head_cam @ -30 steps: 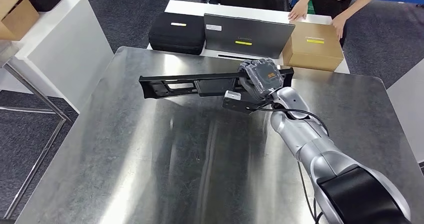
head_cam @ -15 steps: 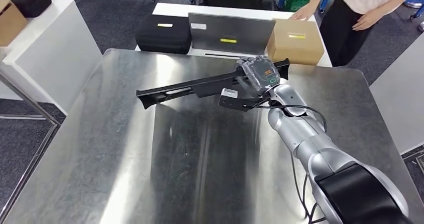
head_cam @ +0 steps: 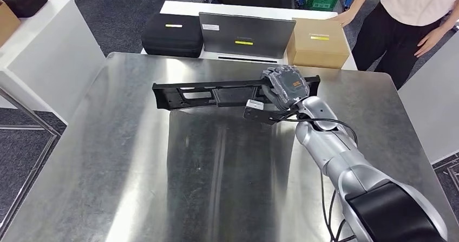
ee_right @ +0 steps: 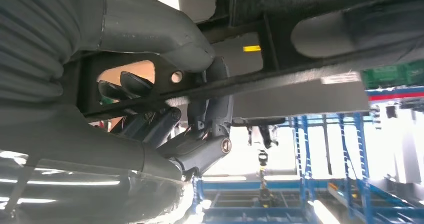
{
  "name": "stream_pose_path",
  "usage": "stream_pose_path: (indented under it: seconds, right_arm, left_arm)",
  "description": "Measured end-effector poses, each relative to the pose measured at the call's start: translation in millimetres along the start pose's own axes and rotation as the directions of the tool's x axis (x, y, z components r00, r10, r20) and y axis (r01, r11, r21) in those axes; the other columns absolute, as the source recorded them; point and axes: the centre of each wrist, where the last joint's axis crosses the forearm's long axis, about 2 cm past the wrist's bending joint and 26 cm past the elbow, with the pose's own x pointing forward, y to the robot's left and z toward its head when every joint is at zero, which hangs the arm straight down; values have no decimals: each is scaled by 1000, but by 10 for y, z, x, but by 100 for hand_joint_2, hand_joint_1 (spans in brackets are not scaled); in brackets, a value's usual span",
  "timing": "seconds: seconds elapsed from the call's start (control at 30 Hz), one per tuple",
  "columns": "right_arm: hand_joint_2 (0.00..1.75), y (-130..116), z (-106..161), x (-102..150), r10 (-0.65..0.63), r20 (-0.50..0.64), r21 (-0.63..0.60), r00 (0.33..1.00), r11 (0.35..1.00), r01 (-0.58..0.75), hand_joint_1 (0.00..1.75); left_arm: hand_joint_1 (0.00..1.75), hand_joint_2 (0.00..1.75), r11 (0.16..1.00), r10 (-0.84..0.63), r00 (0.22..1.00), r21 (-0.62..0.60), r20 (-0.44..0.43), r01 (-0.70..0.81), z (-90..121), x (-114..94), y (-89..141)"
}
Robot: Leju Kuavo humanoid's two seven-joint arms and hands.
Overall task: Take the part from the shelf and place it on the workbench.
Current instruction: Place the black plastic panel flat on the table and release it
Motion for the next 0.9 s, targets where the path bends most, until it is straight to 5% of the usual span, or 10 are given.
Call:
stream_pose_path:
  seconds: [0.9]
  right_arm:
    - [175,-9,19,-47,8,-12,5,1000,1000,-7,175]
  left_arm:
    - [0,175,1000,4,1000,-2,13,-4,-25,64,-23]
